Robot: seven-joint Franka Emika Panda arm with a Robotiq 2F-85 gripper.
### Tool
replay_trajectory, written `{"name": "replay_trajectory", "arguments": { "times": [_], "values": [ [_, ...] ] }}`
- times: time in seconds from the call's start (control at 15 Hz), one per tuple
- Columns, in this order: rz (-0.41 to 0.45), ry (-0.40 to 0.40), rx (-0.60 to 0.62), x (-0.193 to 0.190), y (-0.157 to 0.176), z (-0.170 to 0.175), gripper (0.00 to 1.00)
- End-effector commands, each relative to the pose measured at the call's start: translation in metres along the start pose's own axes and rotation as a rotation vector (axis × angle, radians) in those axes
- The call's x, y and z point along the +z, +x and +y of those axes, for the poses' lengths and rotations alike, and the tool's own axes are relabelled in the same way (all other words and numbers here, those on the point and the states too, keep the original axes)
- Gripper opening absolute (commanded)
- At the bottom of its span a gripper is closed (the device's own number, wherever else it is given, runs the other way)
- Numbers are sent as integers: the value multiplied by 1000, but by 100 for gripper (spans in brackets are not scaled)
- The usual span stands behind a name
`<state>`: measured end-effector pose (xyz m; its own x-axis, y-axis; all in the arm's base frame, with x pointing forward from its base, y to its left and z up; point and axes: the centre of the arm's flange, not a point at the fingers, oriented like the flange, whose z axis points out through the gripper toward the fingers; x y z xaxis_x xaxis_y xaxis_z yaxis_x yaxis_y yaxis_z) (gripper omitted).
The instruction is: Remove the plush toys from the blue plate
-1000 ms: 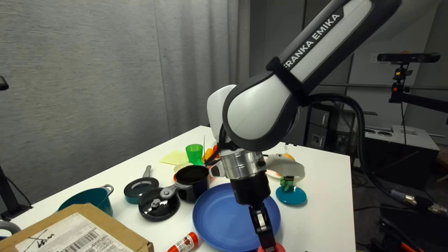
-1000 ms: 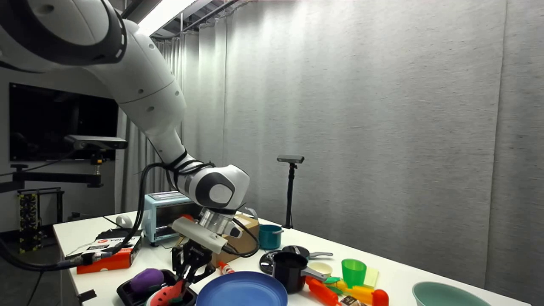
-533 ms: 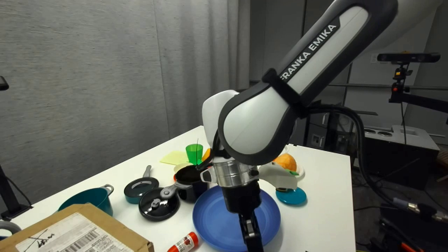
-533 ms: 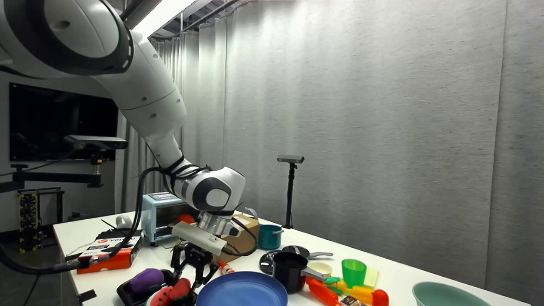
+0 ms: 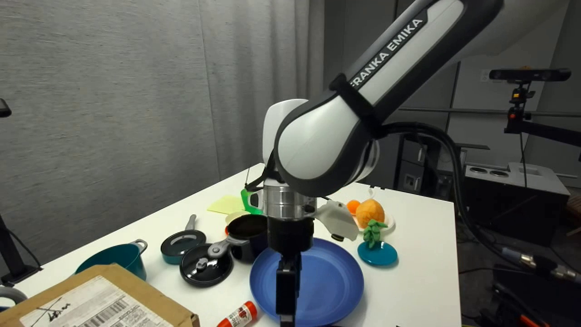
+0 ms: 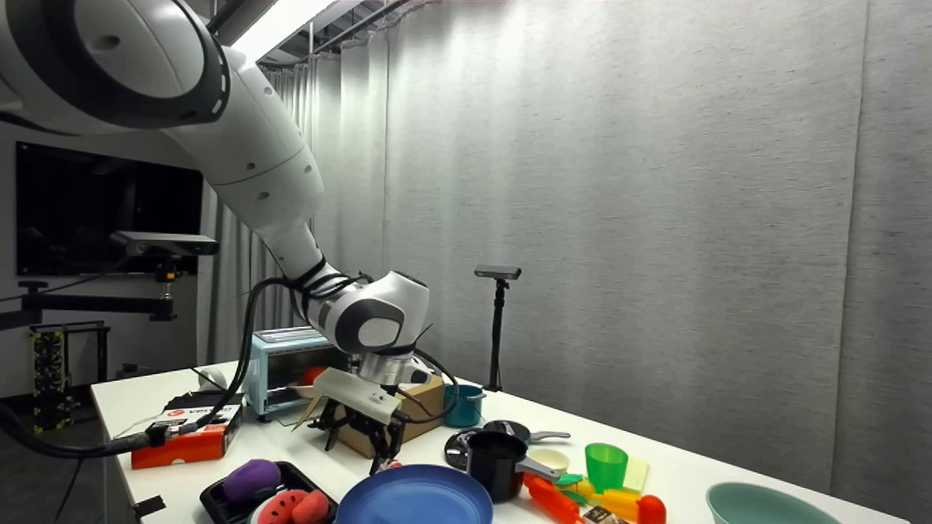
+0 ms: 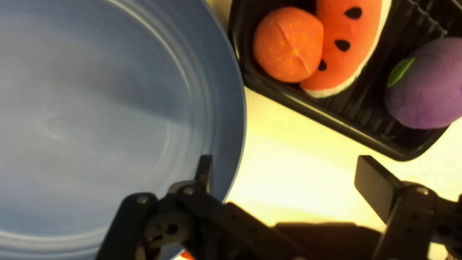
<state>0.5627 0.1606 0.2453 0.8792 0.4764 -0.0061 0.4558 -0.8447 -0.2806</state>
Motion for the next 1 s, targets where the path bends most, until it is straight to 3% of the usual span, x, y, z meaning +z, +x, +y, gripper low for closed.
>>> {"name": "replay_trajectory", "arguments": {
  "times": [0.0,0.2,0.6,0.93],
  "values": [
    [80,55,109,13,19,-3,73],
    [106,37,173,21,13,4,49],
    [216,-105,240,25,9,19,3],
    [238,-208,274,22,-1,35,0]
  ]
}}
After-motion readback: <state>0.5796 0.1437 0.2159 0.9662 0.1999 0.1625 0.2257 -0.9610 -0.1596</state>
